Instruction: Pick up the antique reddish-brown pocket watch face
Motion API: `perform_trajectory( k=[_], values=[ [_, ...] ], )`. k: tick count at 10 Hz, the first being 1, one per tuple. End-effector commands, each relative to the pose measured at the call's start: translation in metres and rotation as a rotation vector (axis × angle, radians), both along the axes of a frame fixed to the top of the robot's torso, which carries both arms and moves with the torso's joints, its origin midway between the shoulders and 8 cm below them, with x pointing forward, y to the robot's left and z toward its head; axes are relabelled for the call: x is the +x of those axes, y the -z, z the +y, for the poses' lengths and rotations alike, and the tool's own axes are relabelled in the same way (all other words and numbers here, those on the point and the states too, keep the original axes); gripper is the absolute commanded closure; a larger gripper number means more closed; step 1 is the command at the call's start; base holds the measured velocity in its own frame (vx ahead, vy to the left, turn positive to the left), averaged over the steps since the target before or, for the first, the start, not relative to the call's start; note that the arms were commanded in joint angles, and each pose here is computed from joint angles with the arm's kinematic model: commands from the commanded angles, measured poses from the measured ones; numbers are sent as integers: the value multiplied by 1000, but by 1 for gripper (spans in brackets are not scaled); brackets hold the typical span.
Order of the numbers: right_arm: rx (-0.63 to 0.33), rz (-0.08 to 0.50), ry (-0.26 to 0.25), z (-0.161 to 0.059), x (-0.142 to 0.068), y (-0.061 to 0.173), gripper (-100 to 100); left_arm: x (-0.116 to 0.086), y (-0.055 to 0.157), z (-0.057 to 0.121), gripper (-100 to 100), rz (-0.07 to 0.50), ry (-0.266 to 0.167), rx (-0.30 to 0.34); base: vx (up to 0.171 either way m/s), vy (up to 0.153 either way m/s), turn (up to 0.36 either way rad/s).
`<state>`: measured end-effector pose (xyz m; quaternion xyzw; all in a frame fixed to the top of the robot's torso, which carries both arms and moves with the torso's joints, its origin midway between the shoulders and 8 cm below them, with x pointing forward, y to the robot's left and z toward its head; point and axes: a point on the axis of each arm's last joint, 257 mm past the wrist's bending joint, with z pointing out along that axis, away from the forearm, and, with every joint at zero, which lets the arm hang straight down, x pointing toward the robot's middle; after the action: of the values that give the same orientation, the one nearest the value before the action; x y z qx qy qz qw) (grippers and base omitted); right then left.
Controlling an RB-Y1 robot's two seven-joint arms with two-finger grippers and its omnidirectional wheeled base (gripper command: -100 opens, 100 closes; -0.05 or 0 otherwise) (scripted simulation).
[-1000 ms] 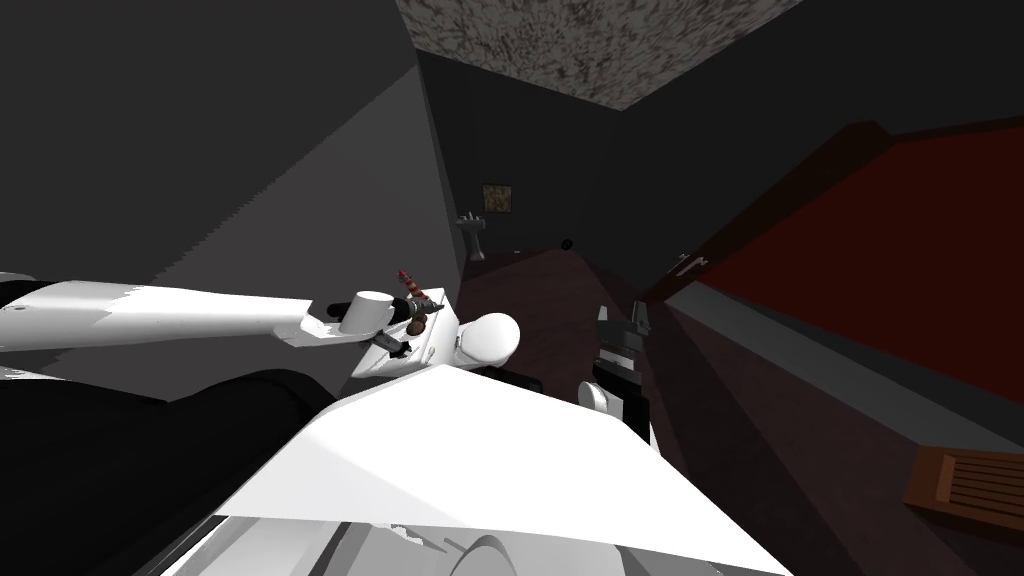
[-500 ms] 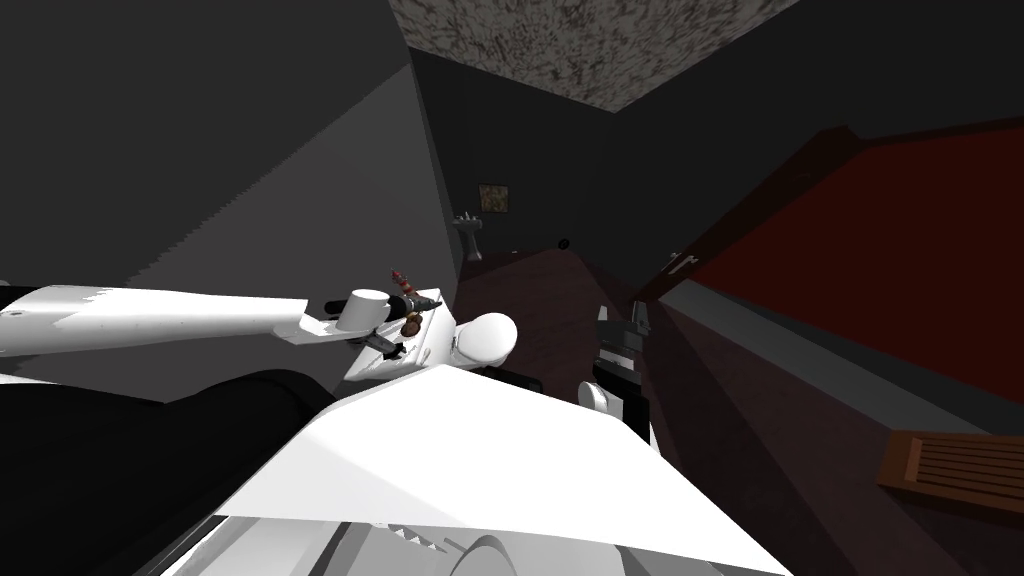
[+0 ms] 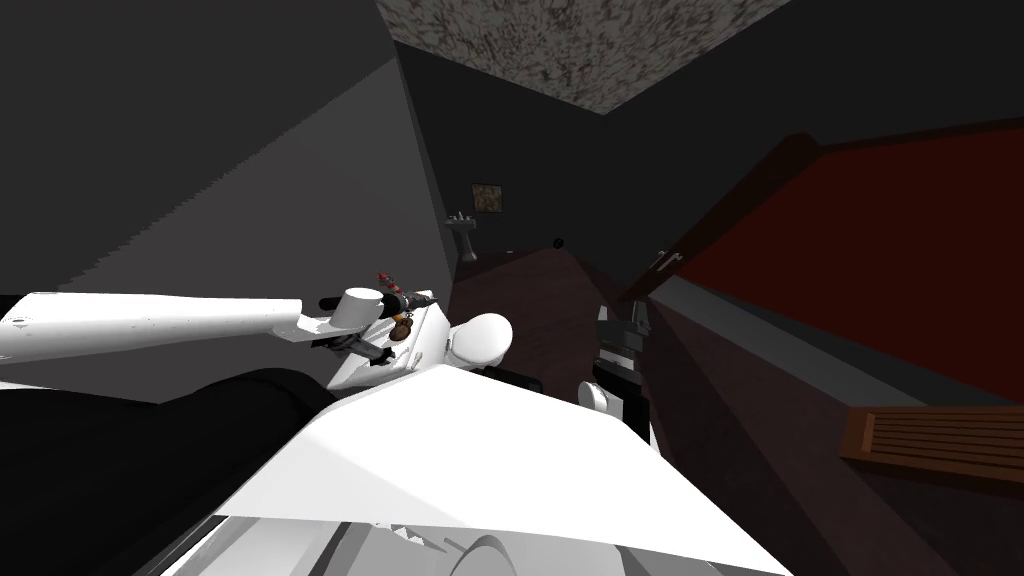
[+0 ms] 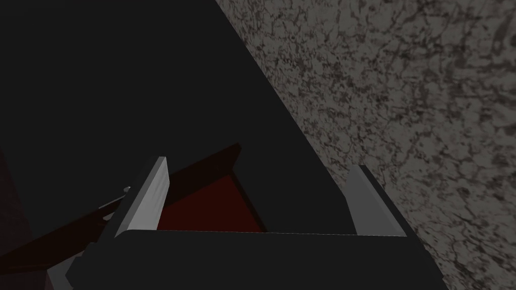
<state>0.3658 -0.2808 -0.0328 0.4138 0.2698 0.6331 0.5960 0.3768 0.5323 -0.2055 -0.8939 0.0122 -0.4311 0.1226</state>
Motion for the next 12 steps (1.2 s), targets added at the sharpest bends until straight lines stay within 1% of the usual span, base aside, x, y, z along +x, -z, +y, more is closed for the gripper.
perform_trajectory(
  k=[1, 2, 3, 4, 6, 7, 8, 9, 10, 11, 12],
  values=[
    [0, 0, 0, 0, 0, 0, 0, 0, -2, 6, -100, -3, 3, -6, 16, -39, -41],
    [0, 0, 0, 0, 0, 0, 0, 0, -2, 6, -100, -3, 3, -6, 9, -15, 11],
    [0, 0, 0, 0, 0, 0, 0, 1, -3, 17, -100, -10, 3, -5, 4, -24, -58],
    [0, 0, 0, 0, 0, 0, 0, 1, -3, 17, -100, -10, 3, -5, 4, -26, -47],
    [0, 0, 0, 0, 0, 0, 0, 0, -5, 37, -100, -23, -3, -4, 12, -43, -88],
    [0, 0, 0, 0, 0, 0, 0, -1, -5, 40, -100, -16, 3, -2, 10, -44, -27],
    [0, 0, 0, 0, 0, 0, 0, -2, -5, 52, -100, -20, -1, 2, 7, -46, -75],
    [0, 0, 0, 0, 0, 0, 0, -3, -5, 53, -100, -15, 1, 0, 2, -35, -36],
    [0, 0, 0, 0, 0, 0, 0, -6, -5, 64, -100, -15, -3, 4, 2, -40, -60],
    [0, 0, 0, 0, 0, 0, 0, -7, -4, 66, -100, -11, -2, 3, 6, -34, -32],
    [0, 0, 0, 0, 0, 0, 0, -11, -4, 78, -100, -6, -6, 6, 9, -42, -75]
  ],
)
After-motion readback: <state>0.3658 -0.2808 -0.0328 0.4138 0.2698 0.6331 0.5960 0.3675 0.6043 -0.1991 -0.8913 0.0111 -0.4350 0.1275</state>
